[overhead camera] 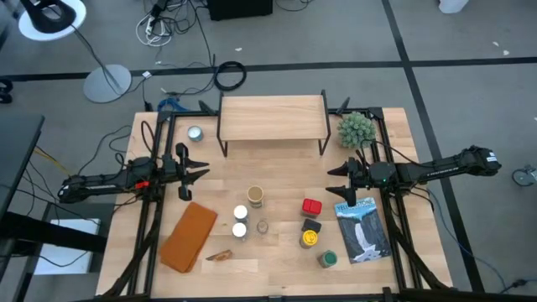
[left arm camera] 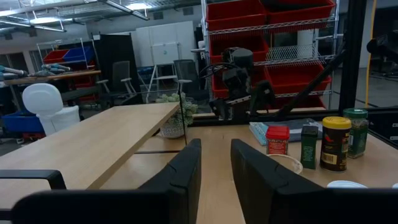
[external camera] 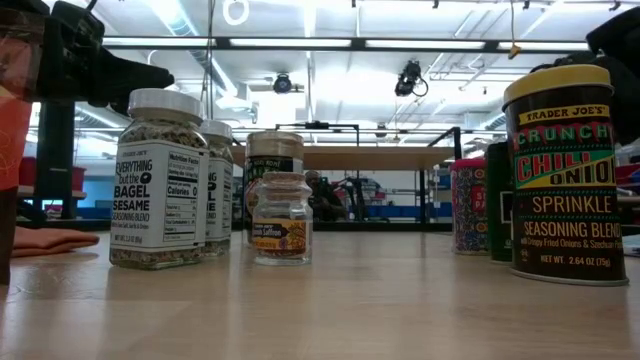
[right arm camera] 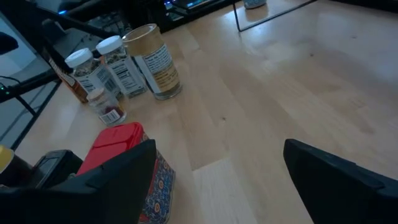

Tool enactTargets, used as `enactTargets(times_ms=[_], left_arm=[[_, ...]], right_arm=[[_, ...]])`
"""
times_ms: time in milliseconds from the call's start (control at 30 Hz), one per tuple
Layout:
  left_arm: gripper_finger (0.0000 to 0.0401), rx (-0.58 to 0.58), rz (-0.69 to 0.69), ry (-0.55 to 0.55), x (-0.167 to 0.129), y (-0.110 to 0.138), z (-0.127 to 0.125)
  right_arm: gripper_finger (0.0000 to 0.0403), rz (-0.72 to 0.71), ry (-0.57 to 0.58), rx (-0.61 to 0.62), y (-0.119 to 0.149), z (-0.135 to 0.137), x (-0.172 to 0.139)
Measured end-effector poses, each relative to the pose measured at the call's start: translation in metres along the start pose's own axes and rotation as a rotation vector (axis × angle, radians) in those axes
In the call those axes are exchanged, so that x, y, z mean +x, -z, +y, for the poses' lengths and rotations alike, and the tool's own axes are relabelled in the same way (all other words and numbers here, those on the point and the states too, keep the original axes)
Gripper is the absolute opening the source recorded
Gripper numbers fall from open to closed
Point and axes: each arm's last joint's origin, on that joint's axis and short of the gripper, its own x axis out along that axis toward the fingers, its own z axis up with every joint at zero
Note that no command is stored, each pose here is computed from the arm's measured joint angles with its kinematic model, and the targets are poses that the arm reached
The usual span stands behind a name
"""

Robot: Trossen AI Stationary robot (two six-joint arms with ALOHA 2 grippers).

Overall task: Shelf spices
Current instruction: Put the red seasoning can on the shelf

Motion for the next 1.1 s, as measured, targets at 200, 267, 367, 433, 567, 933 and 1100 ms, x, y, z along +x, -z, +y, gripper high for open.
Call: enactTargets(times_ms=[200,267,367,433,567,933,1100], left_arm=[[0.0092,0.000,0.000,0.000,0.000,0.000,0.000],[0.0092,0.000,0.000,0.000,0.000,0.000,0.000],[0.0092,0.000,0.000,0.000,0.000,0.000,0.000],[0.0092,0.000,0.001,0.000,0.000,0.000,0.000],[0.0092,0.000,0.000,0.000,0.000,0.000,0.000],[0.0092,0.000,0.000,0.000,0.000,0.000,0.000],[0.0092,0.000,0.000,0.000,0.000,0.000,0.000]], right_arm=[[0.0354,-0.027,-0.012,0.006,-0.003,0.001,0.000],[0.0354,-0.026,-0.011,0.005,-0.003,0.001,0.000],[0.0354,-0.027,-0.012,0.005,-0.003,0.001,0.000],[0.0354,-0.029,-0.014,-0.002,-0.003,0.001,0.000],[0.0354,-0.025,-0.042,-0.035,-0.003,0.002,0.000],[0.0354,0.050,-0.069,-0.081,-0.014,0.020,-0.003],[0.0354,0.102,0.006,-0.149,-0.017,0.029,-0.001]])
